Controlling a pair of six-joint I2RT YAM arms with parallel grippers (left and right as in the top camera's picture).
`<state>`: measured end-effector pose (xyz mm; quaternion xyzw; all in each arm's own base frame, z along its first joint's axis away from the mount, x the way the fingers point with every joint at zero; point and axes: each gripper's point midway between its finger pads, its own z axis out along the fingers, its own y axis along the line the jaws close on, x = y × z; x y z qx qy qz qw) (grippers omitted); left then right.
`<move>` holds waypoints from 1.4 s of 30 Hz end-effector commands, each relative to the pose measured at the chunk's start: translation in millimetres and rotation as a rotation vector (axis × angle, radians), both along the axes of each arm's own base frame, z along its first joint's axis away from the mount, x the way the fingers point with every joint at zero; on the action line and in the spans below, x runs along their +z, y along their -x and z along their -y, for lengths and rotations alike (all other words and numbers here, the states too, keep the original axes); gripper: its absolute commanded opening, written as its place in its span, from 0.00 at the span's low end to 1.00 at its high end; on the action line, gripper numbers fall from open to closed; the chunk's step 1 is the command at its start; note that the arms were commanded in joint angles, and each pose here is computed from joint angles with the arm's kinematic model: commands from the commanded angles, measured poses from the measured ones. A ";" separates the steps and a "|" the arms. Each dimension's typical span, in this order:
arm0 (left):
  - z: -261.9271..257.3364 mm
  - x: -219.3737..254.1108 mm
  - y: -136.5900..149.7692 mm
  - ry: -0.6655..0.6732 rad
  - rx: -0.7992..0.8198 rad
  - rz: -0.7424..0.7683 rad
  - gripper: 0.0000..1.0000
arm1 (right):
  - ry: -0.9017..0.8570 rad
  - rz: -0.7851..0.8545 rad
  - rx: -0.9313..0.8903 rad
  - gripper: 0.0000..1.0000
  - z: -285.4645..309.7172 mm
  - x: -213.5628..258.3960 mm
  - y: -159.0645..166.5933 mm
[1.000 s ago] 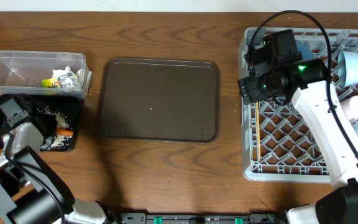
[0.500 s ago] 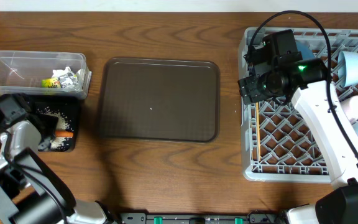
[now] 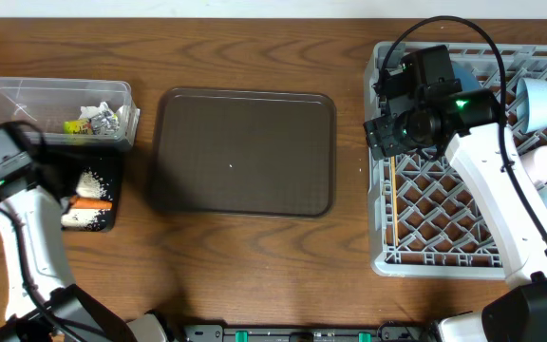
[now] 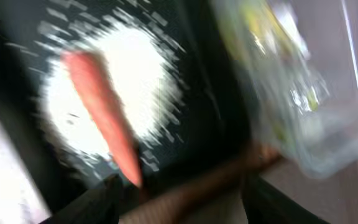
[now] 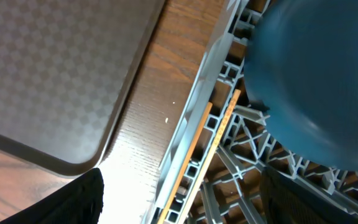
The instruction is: Sort waste into correct bins and load items into the dishwasher rack
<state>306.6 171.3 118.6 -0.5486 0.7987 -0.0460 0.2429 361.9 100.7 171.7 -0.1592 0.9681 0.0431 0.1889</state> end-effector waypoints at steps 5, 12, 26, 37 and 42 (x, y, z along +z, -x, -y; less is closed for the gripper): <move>112.4 1.7 -41.1 -0.036 -0.496 0.001 0.64 | 0.003 -0.012 -0.012 0.80 1.0 -1.9 2.4; 216.7 -18.2 -47.6 -0.070 -0.871 -0.041 0.64 | 0.014 -0.033 -0.015 0.79 3.5 -3.9 7.1; 242.7 -52.0 -16.7 -0.006 -0.960 -0.215 0.64 | 0.052 -0.037 -0.028 0.79 10.4 -5.2 8.6; 247.0 24.7 -47.5 -0.149 -1.186 -0.128 0.70 | -0.175 0.071 -0.335 0.91 23.5 13.1 -34.3; 236.0 76.7 -43.3 -0.152 -1.177 -0.137 0.83 | -0.364 0.050 -0.436 0.99 62.6 21.5 -43.0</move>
